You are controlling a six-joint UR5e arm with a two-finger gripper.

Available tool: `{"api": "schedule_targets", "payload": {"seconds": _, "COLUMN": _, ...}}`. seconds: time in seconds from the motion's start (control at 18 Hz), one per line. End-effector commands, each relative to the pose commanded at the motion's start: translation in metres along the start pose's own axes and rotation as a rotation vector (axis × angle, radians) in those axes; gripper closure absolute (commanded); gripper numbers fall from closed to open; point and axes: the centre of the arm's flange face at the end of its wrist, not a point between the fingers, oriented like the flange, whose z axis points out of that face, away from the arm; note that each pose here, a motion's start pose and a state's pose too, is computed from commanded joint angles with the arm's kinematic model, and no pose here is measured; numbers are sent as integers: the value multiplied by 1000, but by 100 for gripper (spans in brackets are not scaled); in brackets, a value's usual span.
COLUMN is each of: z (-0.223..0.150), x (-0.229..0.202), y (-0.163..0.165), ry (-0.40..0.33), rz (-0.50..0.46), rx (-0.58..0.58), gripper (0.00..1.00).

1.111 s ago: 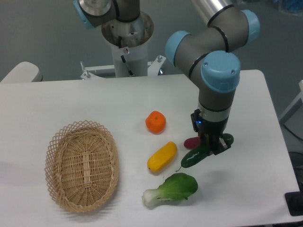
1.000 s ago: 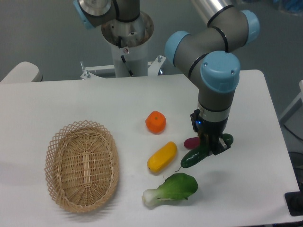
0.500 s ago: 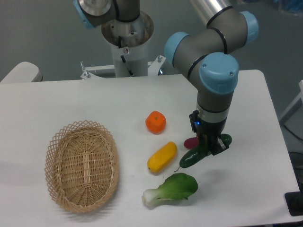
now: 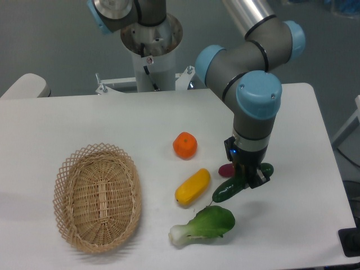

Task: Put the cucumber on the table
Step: 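Hold the green cucumber in the gripper beside the purple eggplant, then lift the cucumber and move it away from the eggplant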

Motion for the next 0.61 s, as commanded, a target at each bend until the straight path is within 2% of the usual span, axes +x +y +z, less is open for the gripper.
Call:
{"api": "schedule_targets", "payload": {"seconds": 0.06, "z": 5, "x": 5, "y": 6, "ry": 14, "rz": 27, "rx": 1, "gripper": 83}}
{"api": "schedule_targets", "payload": {"seconds": 0.33, "z": 22, "x": 31, "y": 79, "ry": 67, "rz": 193, "rx": 6, "gripper": 83}}
{"api": "schedule_targets", "payload": {"seconds": 0.61, "z": 65, "x": 65, "y": 107, "ry": 156, "rz": 169, "rx": 34, "gripper": 83}}
